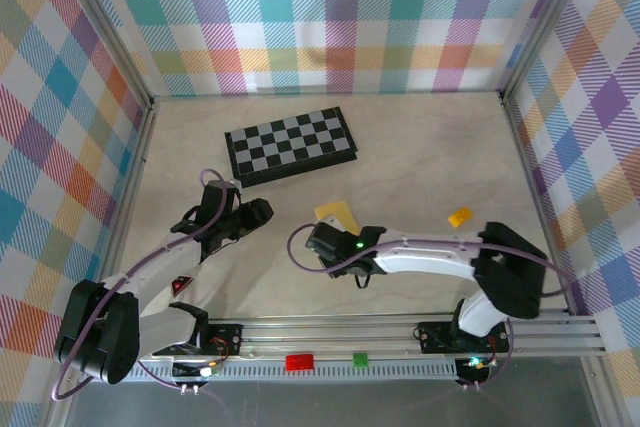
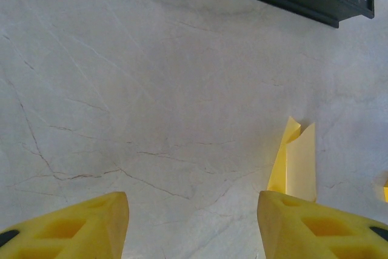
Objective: Fold a paper plane with a square sheet of paper (pick it up from the middle)
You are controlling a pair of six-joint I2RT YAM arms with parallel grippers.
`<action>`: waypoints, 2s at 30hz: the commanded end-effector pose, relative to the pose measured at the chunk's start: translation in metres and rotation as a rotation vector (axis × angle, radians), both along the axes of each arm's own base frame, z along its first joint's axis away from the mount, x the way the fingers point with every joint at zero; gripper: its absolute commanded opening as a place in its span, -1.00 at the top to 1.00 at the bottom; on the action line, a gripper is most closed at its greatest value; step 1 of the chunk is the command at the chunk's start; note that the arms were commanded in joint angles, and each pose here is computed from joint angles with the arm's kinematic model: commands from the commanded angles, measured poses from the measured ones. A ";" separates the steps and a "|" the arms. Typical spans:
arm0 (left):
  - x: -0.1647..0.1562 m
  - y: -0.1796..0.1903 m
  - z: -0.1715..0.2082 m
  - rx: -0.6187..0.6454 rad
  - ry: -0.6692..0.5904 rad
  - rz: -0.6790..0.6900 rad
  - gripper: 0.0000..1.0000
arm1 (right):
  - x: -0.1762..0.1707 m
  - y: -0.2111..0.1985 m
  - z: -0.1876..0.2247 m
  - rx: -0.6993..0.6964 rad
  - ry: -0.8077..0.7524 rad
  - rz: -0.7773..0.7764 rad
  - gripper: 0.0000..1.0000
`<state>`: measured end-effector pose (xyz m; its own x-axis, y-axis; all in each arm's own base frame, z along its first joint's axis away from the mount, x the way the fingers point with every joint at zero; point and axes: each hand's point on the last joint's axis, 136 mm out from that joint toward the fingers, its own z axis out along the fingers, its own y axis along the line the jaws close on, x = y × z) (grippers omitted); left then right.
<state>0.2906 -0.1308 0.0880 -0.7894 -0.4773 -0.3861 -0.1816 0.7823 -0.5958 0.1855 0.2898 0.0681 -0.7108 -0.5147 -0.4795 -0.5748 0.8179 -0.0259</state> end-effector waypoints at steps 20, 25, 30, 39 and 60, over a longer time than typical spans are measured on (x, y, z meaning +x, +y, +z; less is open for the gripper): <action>-0.001 -0.007 -0.009 -0.042 0.036 -0.030 -0.16 | 0.028 0.005 -0.030 0.618 0.527 -0.305 0.59; -0.003 -0.003 -0.008 -0.029 0.028 -0.025 -0.16 | 0.028 0.008 -0.046 0.597 0.585 -0.369 0.61; -0.001 -0.004 -0.008 -0.027 0.026 -0.029 -0.16 | 0.025 0.005 -0.052 0.566 0.580 -0.432 0.60; 0.001 -0.010 -0.011 -0.045 0.033 -0.049 -0.14 | 0.021 -0.008 -0.058 0.564 0.576 -0.580 0.59; -0.001 -0.034 -0.002 -0.143 0.023 -0.168 0.40 | 0.016 0.031 -0.008 0.707 0.414 -0.641 0.61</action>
<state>0.2837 -0.1533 0.0752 -0.8571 -0.4188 -0.2998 -0.1338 0.7431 -0.6556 0.1898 0.3156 0.0320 -0.9358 0.3396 -0.0941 0.1939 0.7191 0.6673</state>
